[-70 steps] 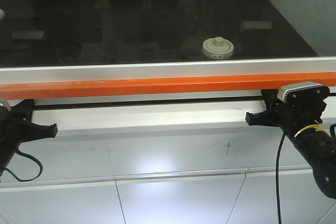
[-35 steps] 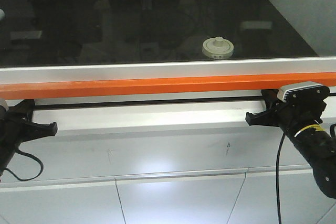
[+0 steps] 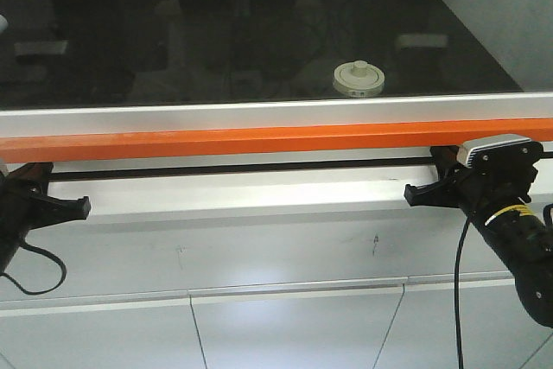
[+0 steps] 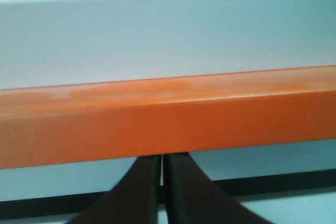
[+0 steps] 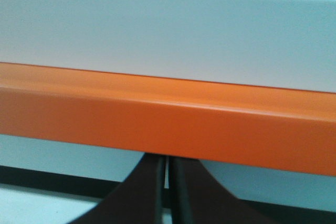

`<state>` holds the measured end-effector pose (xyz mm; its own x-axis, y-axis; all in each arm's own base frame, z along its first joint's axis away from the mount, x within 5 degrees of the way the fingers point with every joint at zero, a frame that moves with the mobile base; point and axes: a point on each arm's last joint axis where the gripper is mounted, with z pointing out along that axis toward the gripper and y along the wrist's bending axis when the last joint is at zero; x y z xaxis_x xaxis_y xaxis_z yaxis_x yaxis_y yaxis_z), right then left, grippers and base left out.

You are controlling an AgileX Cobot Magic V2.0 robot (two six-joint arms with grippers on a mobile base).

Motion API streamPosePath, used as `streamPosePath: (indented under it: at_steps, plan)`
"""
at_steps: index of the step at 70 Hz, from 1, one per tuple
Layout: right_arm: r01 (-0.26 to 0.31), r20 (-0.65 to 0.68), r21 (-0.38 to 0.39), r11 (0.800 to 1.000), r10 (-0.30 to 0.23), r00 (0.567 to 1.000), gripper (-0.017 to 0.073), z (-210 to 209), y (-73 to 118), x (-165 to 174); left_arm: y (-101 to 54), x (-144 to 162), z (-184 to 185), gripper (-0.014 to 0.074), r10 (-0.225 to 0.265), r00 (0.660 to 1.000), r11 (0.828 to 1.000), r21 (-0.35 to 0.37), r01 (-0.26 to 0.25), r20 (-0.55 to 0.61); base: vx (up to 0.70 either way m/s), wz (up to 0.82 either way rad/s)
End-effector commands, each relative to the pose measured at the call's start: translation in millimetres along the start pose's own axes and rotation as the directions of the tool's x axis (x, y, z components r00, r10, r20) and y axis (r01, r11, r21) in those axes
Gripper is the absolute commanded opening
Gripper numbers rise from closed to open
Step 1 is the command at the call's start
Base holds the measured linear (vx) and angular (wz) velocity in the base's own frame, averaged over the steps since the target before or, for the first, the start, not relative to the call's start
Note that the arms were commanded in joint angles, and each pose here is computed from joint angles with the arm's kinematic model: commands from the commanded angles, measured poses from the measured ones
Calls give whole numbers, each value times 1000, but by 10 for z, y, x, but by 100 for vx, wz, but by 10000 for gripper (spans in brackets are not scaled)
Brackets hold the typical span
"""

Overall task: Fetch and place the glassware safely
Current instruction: 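Push the orange handle bar upward with both grippers to open the sash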

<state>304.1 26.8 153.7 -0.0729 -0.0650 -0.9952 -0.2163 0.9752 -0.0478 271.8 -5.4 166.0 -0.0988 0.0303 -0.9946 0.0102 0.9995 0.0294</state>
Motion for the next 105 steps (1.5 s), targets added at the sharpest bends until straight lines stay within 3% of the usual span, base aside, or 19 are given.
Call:
streamPosePath:
  at_steps: [1,49,105]
  plan:
    - [23,198,6,1000,-24,980,-1,39,-20,-322,19,-392,-32,0,-3,951,1000,-16,8,309,0,0]
    - [37,301,10,999,-39,953,-1,8,-17,-435,19,-436,-48,0,3,938,1000,-18,4,347,0,0]
    - [53,393,21,998,-57,918,-1,-107,-16,-735,25,-707,-180,0,-4,897,1000,-13,11,442,0,0]
